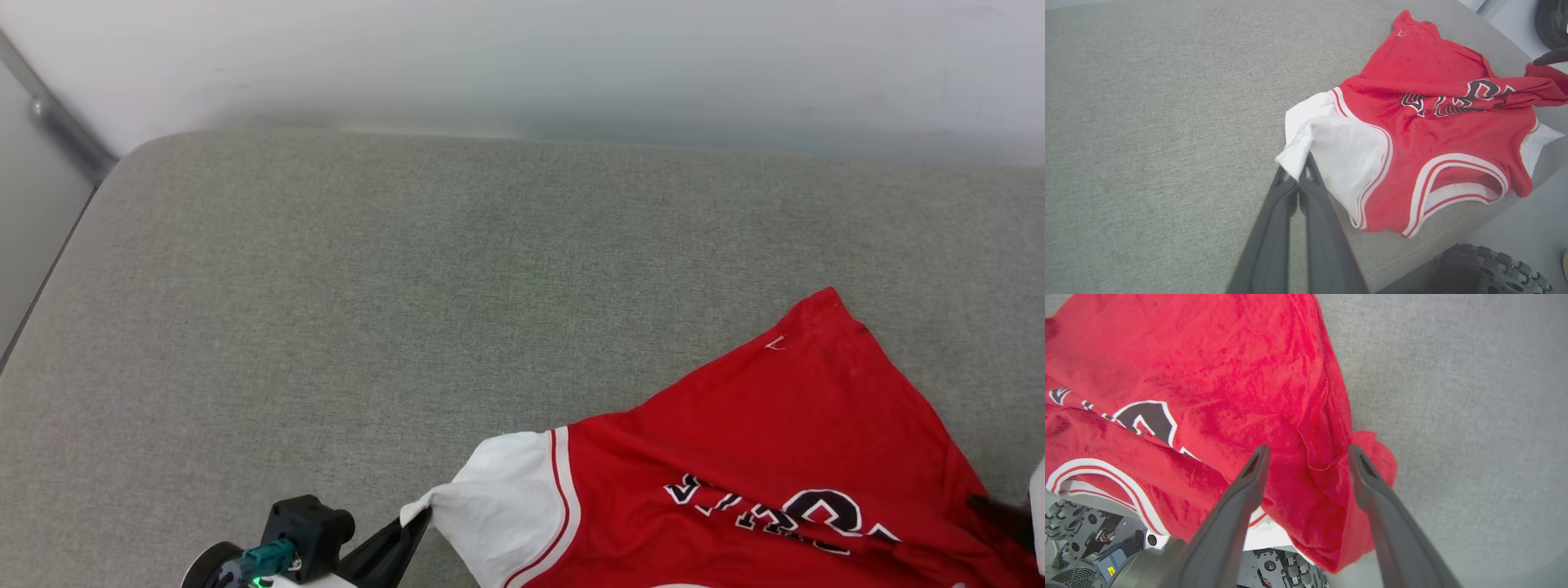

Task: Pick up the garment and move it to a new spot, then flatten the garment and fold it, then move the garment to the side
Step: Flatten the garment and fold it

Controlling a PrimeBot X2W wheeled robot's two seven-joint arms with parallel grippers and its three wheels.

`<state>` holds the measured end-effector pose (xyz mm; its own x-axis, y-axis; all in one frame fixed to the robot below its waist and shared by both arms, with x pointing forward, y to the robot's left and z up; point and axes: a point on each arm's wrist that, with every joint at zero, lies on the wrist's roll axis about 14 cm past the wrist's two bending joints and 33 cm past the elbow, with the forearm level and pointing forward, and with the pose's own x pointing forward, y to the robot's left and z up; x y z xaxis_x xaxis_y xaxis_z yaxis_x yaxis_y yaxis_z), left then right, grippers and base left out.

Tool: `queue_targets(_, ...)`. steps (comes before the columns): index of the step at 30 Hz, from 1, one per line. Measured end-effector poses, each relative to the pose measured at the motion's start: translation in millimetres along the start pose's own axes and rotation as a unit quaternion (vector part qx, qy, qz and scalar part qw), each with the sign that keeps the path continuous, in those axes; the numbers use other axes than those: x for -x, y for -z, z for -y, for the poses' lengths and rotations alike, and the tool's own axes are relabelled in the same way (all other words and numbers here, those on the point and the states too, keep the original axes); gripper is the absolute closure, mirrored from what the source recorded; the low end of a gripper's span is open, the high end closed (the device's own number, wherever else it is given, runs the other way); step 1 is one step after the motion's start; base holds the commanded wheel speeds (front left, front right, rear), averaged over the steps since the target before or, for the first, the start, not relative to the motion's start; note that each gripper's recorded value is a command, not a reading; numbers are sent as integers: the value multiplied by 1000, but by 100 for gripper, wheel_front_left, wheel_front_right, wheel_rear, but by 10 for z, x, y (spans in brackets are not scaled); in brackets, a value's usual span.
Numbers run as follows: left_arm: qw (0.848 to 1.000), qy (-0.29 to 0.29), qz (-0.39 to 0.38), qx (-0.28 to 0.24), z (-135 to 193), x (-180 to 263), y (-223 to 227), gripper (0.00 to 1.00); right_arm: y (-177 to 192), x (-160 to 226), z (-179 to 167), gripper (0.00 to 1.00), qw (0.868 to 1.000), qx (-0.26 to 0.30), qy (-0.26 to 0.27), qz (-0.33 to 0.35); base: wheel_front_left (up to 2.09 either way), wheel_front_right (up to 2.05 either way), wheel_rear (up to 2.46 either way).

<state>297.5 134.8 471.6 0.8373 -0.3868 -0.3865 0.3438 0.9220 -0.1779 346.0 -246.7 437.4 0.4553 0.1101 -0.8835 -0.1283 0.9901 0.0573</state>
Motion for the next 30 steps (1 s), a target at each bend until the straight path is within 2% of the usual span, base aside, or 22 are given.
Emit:
queue_targets(7,1000,-9,1,1,-57,-39,-30,100,-722,-26,-309,0,996,64,-26,49,0,0,0)
queue_targets(16,1000,-19,1,6,-127,-133,-68,100,-1238,-550,-539,0,995,93,-29,16,0,0,0)
queue_targets(21,999,-30,1,11,-193,-182,-56,100,-1371,-898,-590,0,993,113,-16,-19,0,0,0)
queue_targets(26,999,-34,-4,16,-221,-251,-11,100,-1309,-1270,-575,0,988,140,5,-69,0,0,0)
queue_targets(30,999,-37,-12,22,-237,-303,42,100,-1264,-1502,-625,0,985,145,-1,-92,0,0,0)
